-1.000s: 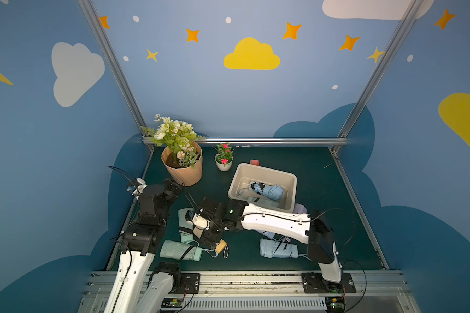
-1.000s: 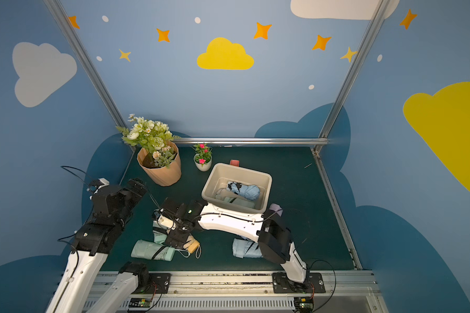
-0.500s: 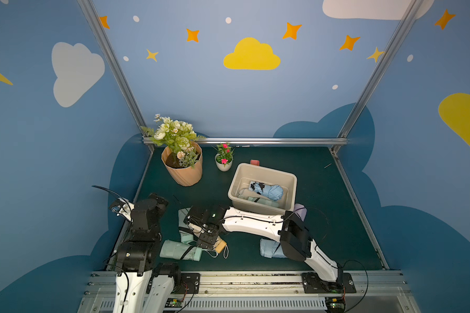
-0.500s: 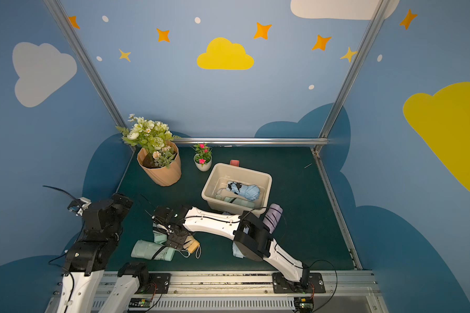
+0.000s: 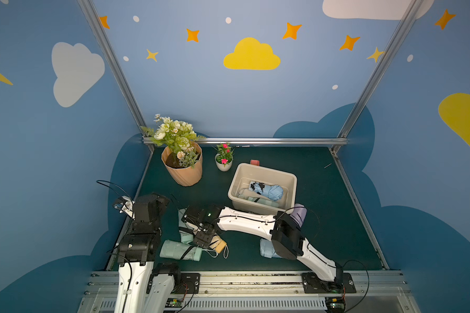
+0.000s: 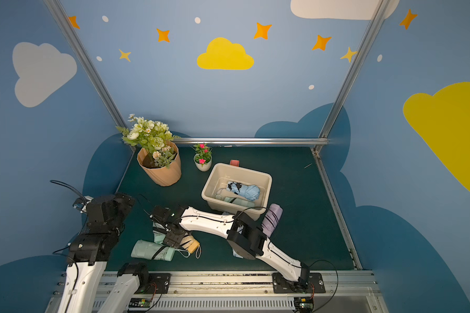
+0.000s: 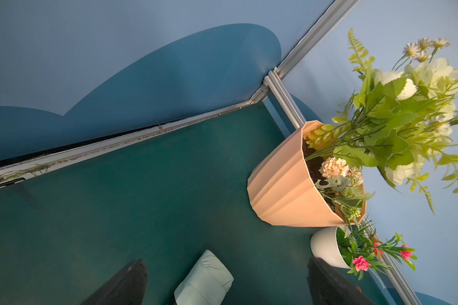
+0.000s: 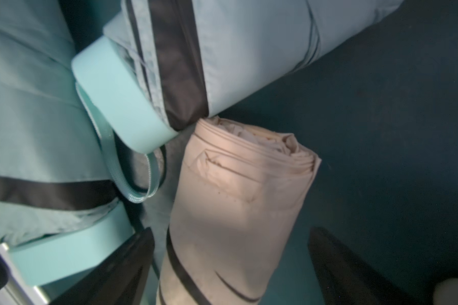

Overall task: Put the umbrella into the storage box
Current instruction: Pick up the umbrella from the center of the board.

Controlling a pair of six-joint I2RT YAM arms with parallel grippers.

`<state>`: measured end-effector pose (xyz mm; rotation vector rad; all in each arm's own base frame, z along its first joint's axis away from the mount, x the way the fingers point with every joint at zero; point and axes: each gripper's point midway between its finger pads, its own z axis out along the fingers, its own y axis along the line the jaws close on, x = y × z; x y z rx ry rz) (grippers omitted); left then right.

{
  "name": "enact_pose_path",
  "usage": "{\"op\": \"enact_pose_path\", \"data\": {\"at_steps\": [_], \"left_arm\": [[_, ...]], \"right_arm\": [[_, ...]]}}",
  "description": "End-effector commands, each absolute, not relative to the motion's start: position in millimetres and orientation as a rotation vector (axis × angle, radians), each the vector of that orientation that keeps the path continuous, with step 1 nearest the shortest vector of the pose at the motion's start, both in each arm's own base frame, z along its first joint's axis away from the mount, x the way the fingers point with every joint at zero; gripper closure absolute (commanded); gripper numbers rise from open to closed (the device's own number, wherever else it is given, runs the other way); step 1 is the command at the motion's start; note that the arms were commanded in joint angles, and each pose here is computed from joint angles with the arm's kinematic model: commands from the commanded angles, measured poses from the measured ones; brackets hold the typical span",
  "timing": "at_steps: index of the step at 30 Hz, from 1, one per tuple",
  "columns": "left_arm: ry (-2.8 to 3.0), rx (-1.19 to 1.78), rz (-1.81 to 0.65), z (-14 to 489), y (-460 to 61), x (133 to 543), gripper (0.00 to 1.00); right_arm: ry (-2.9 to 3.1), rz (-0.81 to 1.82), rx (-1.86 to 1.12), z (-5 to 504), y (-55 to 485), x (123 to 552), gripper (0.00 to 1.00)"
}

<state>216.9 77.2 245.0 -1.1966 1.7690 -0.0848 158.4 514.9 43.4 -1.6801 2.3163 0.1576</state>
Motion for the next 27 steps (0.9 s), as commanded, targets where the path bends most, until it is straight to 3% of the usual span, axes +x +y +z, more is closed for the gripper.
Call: {"op": "enact_pose_path", "data": {"at_steps": [1,27], "left_arm": [[1.756,-1.205,-0.11,247,76,219,0.0],[1.819,-1.164,-0.106,233,72,223,0.0]], "right_arm": [[2.386,0.125,-1.634,36,508,168,0.03],[2.416,0.1,-1.757,7,496,148,0.32]]}}
